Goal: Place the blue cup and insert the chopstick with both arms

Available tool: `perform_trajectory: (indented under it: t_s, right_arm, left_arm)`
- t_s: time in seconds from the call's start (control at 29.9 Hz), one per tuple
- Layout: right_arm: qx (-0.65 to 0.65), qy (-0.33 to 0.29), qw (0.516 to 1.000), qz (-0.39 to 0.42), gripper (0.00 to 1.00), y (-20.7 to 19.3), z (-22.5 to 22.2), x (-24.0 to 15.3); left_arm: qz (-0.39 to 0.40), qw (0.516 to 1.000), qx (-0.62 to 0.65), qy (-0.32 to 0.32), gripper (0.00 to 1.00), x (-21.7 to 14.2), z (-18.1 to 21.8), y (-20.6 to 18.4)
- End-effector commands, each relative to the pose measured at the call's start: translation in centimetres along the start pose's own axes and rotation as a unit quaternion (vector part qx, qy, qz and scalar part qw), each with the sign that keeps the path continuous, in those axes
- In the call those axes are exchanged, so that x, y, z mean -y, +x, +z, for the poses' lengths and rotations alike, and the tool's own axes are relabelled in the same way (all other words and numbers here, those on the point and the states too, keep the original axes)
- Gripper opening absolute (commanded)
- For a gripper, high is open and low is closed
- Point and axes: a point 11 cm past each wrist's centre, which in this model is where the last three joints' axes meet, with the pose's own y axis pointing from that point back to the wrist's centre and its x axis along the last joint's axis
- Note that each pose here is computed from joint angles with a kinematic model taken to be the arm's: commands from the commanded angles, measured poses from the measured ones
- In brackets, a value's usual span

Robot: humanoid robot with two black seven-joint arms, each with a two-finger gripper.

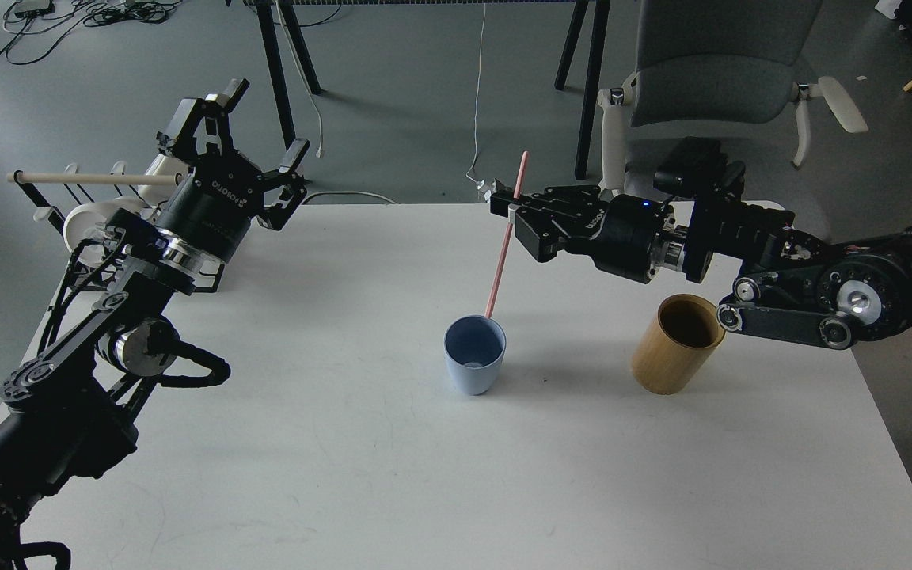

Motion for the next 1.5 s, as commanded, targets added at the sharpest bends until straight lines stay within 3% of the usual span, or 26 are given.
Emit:
perform_trajectory:
  t_s: [0.0,0.4,0.53,0.7,1.0,1.17,1.37,1.44,1.47]
  right_arm:
    - [0.002,0.003,1.000,-0.002,0.01,-0.3,-0.3,0.4]
    - [0.021,0.012,1.000,-0.008,0.03,-2.1,-1.3,2.3]
    - [0.021,0.013,1.000,-0.009,0.09,-2.2,-1.4,2.3]
    - [0.025,0.011,1.000,-0.009,0.29,-2.4,-1.3,2.2]
    - [0.087,0.006,0.996,0.006,0.51,-3.0,-2.3,1.9]
    - [0.185,-0.009,0.978,0.097,0.73,1.1,-2.7,2.0]
    - [0.211,-0.052,0.959,0.181,0.80,5.2,0.7,-1.3]
    - [0.232,-0.055,0.949,0.206,0.88,5.7,0.9,-2.6]
    - [0.248,-0.053,0.942,0.219,1.00,5.8,0.7,-3.3]
  left_arm:
    - [0.001,1.000,0.000,0.000,0.98,0.0,0.0,0.1]
    - [0.008,1.000,0.002,0.003,0.98,-0.3,-0.1,0.6]
    - [0.012,1.000,0.002,0.004,0.98,-0.4,-0.1,0.8]
    - [0.012,1.000,0.002,0.004,0.98,-0.4,-0.1,0.8]
    - [0.011,1.000,0.002,0.004,0.98,-0.3,-0.1,0.7]
    - [0.011,1.000,0.002,0.003,0.98,-0.3,-0.1,0.7]
    - [0.004,1.000,0.002,-0.009,0.98,0.7,0.8,0.4]
    - [-0.005,1.000,0.005,-0.016,0.98,1.6,1.4,-0.1]
    - [-0.011,1.000,0.003,-0.020,0.98,2.2,1.5,-0.6]
